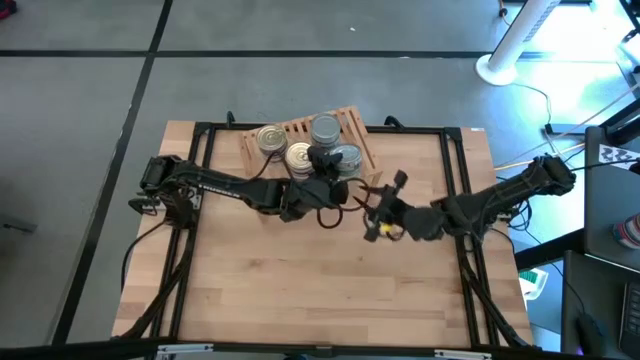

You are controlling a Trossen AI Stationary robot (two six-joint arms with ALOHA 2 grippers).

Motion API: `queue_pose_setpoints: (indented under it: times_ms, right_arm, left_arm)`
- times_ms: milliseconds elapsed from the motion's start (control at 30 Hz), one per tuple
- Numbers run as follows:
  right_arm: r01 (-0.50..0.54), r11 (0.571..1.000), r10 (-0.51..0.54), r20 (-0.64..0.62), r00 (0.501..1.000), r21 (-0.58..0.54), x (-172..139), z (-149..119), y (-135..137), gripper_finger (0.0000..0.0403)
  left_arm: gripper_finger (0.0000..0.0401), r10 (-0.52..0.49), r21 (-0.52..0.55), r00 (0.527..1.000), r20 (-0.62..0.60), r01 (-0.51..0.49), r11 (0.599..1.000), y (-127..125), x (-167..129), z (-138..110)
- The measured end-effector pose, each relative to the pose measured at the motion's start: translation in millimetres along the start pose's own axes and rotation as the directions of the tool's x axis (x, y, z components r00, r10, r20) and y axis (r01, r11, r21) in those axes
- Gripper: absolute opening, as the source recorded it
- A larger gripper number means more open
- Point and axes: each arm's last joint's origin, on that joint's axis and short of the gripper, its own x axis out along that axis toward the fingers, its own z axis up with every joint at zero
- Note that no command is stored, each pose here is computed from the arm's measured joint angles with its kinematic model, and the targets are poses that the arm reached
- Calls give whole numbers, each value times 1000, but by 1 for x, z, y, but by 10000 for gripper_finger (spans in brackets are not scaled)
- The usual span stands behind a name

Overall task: Stack canned seafood by type on shelf
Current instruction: Stack the green tuna can on top of the green tuna can on the shelf

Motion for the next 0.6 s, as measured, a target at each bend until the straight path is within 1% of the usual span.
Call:
queue_pose_setpoints:
  times_ms: [100, 200, 300, 367, 500, 600]
  right_arm:
    - [-26, 1000, 26, -11, 1000, -4, 11, -1, -9, 131]
    - [-21, 999, 21, -17, 1000, -46, 18, -1, -15, 131]
    - [-8, 998, 7, -13, 1000, -61, 21, 0, -18, 131]
    - [-35, 998, 35, 2, 999, -57, 21, 1, -18, 131]
    - [-131, 986, 135, 30, 990, -107, 20, 4, -14, 131]
    - [-118, 988, 123, 37, 992, -103, 20, 5, -15, 131]
  left_arm:
    - [140, -2, 3, 1000, 1, 2, 1000, 0, 0, 0]
    - [139, -4, 3, 1000, 3, 4, 1000, -1, 0, 0]
    - [143, -28, 2, 999, 25, 28, 1000, -2, 0, 0]
    - [144, -55, 4, 998, 36, 55, 998, -4, 0, 0]
    - [140, -78, 22, 997, 24, 77, 997, -6, 0, -3]
    - [141, -85, 36, 996, 17, 84, 996, -8, 0, -4]
